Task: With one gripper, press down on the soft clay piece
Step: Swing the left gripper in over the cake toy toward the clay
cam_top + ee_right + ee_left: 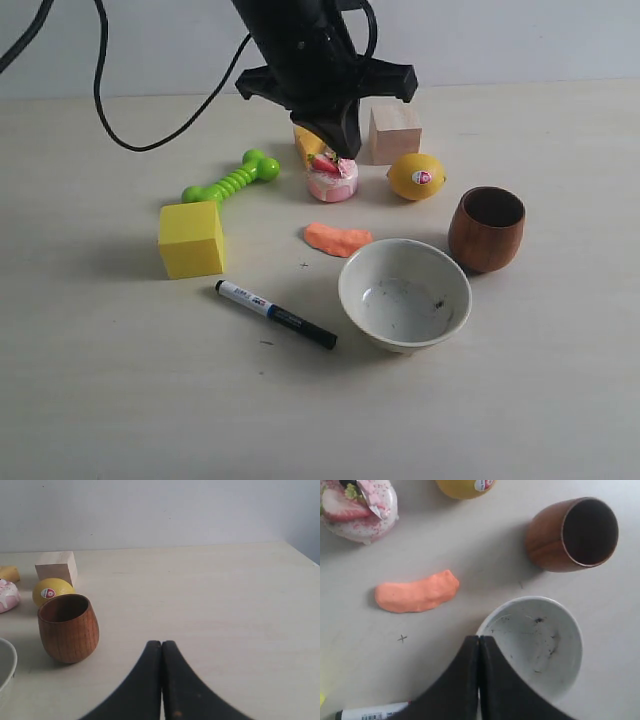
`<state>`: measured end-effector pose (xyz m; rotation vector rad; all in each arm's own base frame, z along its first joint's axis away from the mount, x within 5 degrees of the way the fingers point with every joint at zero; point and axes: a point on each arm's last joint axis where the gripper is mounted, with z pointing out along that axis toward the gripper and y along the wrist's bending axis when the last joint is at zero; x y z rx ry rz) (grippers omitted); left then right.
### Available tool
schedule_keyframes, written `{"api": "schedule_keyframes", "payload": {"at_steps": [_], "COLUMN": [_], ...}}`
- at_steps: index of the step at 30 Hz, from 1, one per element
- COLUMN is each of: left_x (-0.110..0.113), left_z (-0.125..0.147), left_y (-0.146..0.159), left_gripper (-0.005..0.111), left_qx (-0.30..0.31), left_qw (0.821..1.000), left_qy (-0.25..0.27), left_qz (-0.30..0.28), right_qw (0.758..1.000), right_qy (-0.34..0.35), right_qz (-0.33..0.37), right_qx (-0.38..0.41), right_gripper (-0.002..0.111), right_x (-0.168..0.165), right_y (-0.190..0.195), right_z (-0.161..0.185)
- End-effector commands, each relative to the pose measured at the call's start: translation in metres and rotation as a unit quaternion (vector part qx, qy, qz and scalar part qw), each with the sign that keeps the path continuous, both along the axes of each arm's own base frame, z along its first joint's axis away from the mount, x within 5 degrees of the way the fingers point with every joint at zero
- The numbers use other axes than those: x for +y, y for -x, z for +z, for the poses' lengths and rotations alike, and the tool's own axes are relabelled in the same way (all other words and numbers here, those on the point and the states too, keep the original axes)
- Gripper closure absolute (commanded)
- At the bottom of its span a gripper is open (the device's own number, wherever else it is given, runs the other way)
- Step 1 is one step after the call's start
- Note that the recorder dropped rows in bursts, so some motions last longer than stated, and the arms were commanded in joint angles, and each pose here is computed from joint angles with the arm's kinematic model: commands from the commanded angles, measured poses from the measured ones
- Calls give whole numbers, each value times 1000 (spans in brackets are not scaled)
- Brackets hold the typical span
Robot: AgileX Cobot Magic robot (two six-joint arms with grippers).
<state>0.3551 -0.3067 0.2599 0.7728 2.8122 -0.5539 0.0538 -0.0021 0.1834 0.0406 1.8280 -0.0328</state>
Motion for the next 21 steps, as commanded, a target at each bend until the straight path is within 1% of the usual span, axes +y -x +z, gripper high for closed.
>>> {"api": "schedule_keyframes", "payload": {"at_steps": [1,6,8,10,13,14,17,19,20,21], "left_x": [-4,-8,-10,-13,-14,-14,-11,-9,-8,-8], "left_z": [6,9,11,14,13,11,-6,-20,-32,-36], "left_y": [-3,-9,-13,-19,-20,-19,-19,-19,-19,-19], "left_gripper": [107,107,107,107,107,107,107,107,107,107], "left_qx": [-30,-58,-80,-123,-111,-107,-78,-52,-34,-28], "left_qw": [999,997,995,989,990,991,996,998,999,999], "left_qy": [18,43,58,76,84,79,37,5,-15,-21], "left_qz": [-1,11,18,7,31,29,25,29,31,30], "right_qw": [1000,1000,1000,1000,1000,1000,1000,1000,1000,1000], "right_qy": [2,2,2,2,2,2,2,2,2,2], "right_qz": [-2,-2,-2,-2,-2,-2,-2,-2,-2,-2], "right_qx": [-5,-5,-5,-5,-5,-5,-5,-5,-5,-5], "right_gripper": [108,108,108,108,108,108,108,108,108,108], "right_x": [0,0,0,0,0,0,0,0,0,0], "right_y": [0,0,0,0,0,0,0,0,0,0], "right_z": [0,0,0,0,0,0,0,0,0,0]}}
